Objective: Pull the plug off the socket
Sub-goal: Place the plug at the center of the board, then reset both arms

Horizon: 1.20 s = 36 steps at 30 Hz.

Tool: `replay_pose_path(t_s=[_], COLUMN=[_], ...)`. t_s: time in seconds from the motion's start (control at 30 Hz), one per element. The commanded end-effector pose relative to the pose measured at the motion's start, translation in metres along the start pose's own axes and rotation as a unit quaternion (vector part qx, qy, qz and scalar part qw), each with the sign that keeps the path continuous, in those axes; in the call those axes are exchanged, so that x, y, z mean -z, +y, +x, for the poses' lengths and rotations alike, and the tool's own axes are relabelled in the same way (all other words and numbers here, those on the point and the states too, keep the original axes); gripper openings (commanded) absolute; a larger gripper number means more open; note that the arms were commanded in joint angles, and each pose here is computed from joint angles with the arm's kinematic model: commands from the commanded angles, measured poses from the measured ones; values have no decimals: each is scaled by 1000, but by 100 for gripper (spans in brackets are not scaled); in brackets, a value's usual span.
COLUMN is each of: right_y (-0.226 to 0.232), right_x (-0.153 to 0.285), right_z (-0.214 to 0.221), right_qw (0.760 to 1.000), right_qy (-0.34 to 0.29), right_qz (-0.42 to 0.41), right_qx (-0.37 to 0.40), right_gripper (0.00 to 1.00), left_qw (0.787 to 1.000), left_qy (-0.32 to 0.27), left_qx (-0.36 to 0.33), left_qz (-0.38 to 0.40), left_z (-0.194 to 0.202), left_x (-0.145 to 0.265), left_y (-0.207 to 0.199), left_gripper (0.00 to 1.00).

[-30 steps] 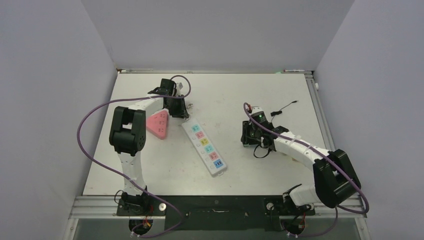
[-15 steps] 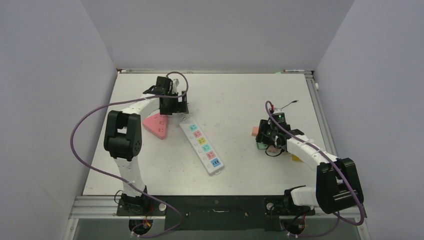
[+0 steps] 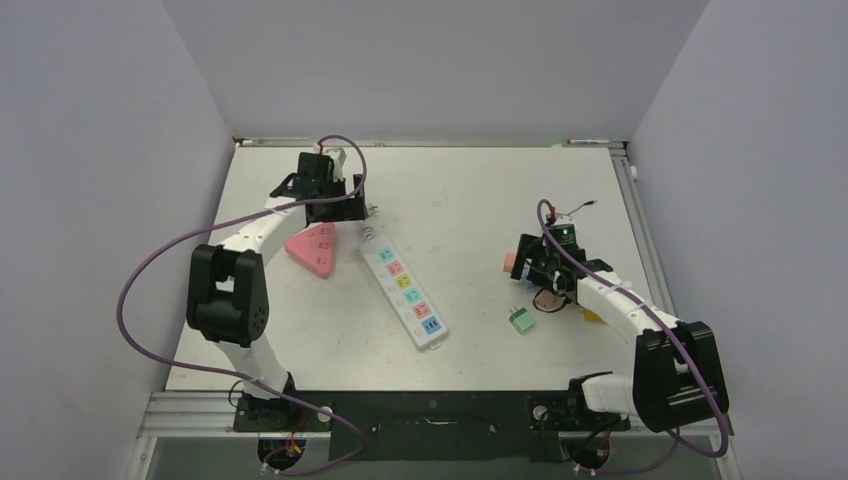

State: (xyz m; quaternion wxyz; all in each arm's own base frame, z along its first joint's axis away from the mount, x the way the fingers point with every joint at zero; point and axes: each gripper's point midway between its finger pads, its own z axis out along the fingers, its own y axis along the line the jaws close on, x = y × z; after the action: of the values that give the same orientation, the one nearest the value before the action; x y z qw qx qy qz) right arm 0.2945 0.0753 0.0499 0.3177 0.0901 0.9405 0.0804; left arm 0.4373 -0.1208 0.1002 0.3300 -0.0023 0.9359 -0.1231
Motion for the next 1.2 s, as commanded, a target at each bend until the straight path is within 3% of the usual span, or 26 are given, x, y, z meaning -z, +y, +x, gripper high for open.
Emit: replay_pose_path(t_s=[0.0, 0.3, 0.5, 0.73, 0.97, 1.17], right_y=[6, 14, 25, 22, 5, -1], right_x=[13, 42, 76, 111, 138, 141], right_z=[-41, -102, -151, -177, -167, -164], right_qw=[998, 987, 964, 925, 887, 885], right_qy=[-66, -161, -263, -379, -461, -466], right_qz=[-3, 1, -15, -23, -19, -8], right_qx=[1, 25, 27, 21, 10, 15], right_gripper=[83, 100, 100, 100, 100, 100], left_qw=[994, 967, 936, 905, 902, 901], left_qy=[-108, -239, -317, -402, -389, -393], left_qx=[4, 8, 11, 19, 31, 40], left_qz=[-21, -91, -150, -141, -182, -177], left_z=[-49, -81, -97, -82, -25, -11], left_x=[41, 128, 204, 279, 282, 281], left_y=[10, 31, 45, 44, 69, 72], left_gripper=[97, 96, 96, 96, 96, 96])
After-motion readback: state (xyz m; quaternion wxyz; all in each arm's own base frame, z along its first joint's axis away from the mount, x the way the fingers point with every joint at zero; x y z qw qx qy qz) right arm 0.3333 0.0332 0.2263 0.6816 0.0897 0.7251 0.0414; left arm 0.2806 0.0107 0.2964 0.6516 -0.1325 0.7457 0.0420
